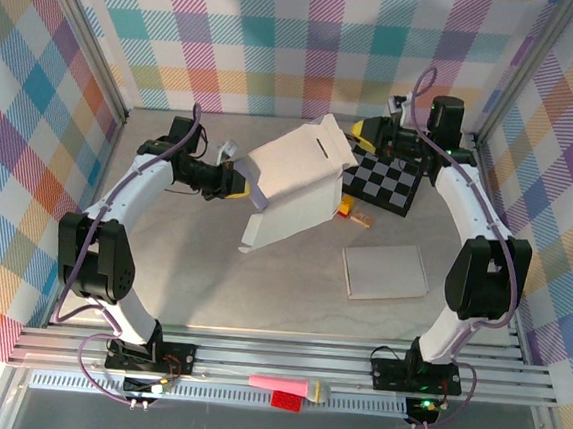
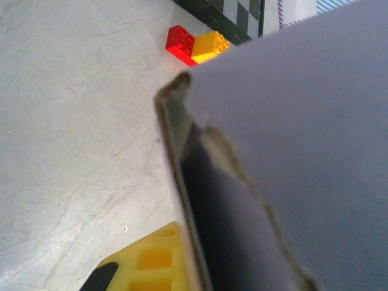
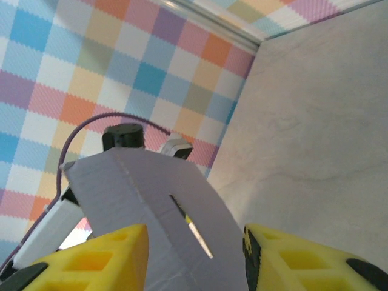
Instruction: Fold the paper box
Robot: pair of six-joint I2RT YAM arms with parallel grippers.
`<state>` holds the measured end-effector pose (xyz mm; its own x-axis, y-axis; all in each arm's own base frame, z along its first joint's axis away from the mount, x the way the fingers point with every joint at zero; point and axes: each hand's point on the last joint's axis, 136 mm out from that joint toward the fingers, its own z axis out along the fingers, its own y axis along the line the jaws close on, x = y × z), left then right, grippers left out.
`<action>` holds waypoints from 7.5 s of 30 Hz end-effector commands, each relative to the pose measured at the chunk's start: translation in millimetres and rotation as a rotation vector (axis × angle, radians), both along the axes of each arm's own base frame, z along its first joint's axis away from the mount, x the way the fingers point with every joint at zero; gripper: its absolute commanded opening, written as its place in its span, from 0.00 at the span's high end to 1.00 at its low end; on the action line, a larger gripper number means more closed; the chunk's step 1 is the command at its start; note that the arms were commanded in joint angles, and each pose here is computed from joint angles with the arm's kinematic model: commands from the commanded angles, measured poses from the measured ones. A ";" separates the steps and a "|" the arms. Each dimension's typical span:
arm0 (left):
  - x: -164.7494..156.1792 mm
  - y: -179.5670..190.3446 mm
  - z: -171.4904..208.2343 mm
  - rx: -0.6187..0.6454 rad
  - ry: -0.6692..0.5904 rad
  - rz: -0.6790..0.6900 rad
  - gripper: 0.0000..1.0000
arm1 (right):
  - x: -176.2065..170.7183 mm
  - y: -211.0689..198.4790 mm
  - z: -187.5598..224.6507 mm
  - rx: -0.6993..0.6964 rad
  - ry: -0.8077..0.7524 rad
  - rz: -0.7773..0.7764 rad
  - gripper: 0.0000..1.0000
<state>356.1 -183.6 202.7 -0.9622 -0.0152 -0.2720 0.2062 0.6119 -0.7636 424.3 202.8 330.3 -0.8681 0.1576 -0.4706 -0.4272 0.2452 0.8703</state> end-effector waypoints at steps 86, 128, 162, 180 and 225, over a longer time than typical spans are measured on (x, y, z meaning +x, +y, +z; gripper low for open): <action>-11.9 -14.2 6.3 0.133 -0.025 -0.045 1.00 | -12.3 46.4 -83.4 -1.451 -0.344 -0.418 1.00; -13.3 -25.1 -0.4 0.131 0.001 -0.053 1.00 | -4.1 40.1 -102.9 -1.469 -0.135 -0.453 0.77; -12.0 -30.8 -0.3 0.110 0.004 -0.047 1.00 | -9.5 42.7 -105.3 -1.767 -0.315 -0.670 1.00; -13.4 -30.6 -3.1 0.114 0.013 -0.053 1.00 | 5.8 27.4 -90.9 -1.393 -0.167 -0.529 0.67; -14.1 -4.0 -143.4 0.389 0.076 0.265 0.83 | -86.6 35.8 -236.3 -1.494 0.117 -0.434 1.00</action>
